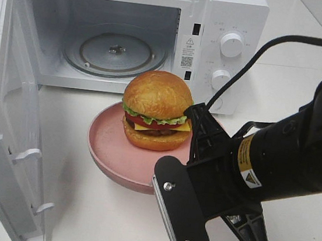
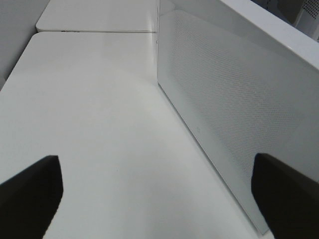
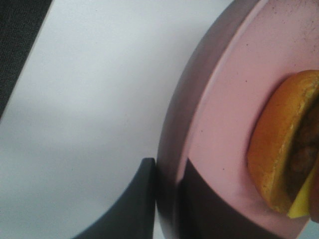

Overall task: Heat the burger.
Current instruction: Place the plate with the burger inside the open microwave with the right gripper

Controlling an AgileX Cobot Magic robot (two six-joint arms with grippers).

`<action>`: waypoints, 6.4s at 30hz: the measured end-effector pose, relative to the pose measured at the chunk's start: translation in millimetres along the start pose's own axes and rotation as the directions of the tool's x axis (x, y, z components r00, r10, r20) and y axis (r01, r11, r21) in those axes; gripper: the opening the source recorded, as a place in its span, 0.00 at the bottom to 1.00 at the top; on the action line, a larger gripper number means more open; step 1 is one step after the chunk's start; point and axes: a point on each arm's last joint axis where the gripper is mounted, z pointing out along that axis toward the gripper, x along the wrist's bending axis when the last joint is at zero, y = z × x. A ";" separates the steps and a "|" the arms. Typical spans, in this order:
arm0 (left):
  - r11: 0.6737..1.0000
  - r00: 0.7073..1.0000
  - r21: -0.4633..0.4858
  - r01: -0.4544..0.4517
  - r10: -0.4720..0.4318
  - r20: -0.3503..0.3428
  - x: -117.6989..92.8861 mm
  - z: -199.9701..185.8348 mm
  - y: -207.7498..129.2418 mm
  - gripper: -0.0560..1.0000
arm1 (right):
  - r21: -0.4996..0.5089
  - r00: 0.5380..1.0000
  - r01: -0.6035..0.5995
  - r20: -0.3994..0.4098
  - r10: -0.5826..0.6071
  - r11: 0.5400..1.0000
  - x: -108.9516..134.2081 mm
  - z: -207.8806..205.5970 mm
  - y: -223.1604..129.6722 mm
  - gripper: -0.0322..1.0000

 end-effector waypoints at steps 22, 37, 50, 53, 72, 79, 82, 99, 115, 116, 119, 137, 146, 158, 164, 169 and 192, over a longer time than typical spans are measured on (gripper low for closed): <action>1.000 1.000 0.000 0.000 0.000 0.000 0.0 0.0 0.0 0.97 | -0.108 1.000 0.012 -0.019 -0.014 0.994 -17.9 -3.6 -15.8 0.10; 1.000 1.000 0.000 0.000 0.000 0.000 0.0 0.0 0.0 0.97 | -0.108 0.998 0.063 -0.004 -0.064 0.992 -19.1 -3.5 -16.6 0.10; 1.000 1.000 0.000 -0.001 0.001 -0.001 0.1 0.0 0.0 0.97 | -0.109 0.999 0.042 0.012 -0.041 0.993 -30.5 6.7 -13.6 0.09; 1.000 1.000 0.000 -0.001 0.001 -0.001 0.1 0.0 0.0 0.97 | -0.110 0.999 0.042 0.021 -0.040 0.993 -36.5 8.3 -12.1 0.09; 1.000 1.000 0.000 -0.001 0.001 -0.001 0.1 0.0 0.0 0.97 | -0.115 0.998 0.013 0.064 -0.006 0.993 -73.1 35.1 -1.5 0.09; 1.000 1.000 0.000 -0.001 0.001 -0.001 0.1 0.0 0.0 0.97 | -0.089 0.997 0.015 0.075 -0.009 0.996 -88.4 47.8 0.7 0.09; 1.000 1.000 0.000 -0.001 0.001 -0.001 0.1 0.0 0.0 0.97 | -0.071 0.996 0.021 0.091 -0.014 0.997 -96.8 52.8 1.2 0.09; 1.000 1.000 0.000 -0.001 0.001 -0.001 0.1 0.0 0.0 0.97 | -0.034 0.991 0.050 0.126 -0.045 0.998 -124.8 73.5 6.0 0.09; 1.000 1.000 0.000 -0.001 0.001 -0.001 0.1 0.0 0.0 0.97 | -0.017 0.987 0.019 0.160 -0.016 1.000 -154.5 94.0 2.4 0.09; 1.000 1.000 0.000 -0.001 0.001 -0.001 0.1 0.0 0.0 0.97 | -0.017 0.987 0.019 0.160 -0.016 1.000 -154.5 94.0 2.4 0.09; 1.000 1.000 0.000 -0.001 0.001 -0.001 0.1 0.0 0.0 0.97 | -0.009 0.988 0.014 0.152 -0.012 1.000 -160.6 99.1 3.0 0.09; 1.000 1.000 0.000 -0.001 0.001 -0.001 0.1 0.0 0.0 0.97 | 0.001 0.982 -0.083 0.170 0.081 0.997 -191.6 124.5 5.4 0.09; 1.000 1.000 0.000 -0.001 0.001 -0.001 0.1 0.0 0.0 0.97 | 0.007 0.976 -0.103 0.193 0.100 0.995 -207.2 131.3 2.3 0.09; 1.000 1.000 0.000 -0.002 0.002 -0.003 0.2 0.0 0.0 0.97 | 0.026 0.967 -0.161 0.204 0.153 0.987 -222.5 142.4 -13.5 0.09; 1.000 1.000 0.000 -0.002 0.002 -0.003 0.2 0.0 0.0 0.97 | 0.037 0.967 -0.164 0.203 0.153 0.986 -229.1 148.1 -13.1 0.09; 1.000 1.000 0.000 -0.002 0.002 -0.003 0.3 0.0 0.0 0.97 | 0.040 0.967 -0.165 0.204 0.153 0.986 -231.3 152.6 -12.7 0.09; 1.000 1.000 0.001 -0.006 0.006 -0.009 0.9 0.0 -0.1 0.97 | 0.031 0.958 -0.214 0.203 0.203 0.976 -230.1 157.9 -12.1 0.17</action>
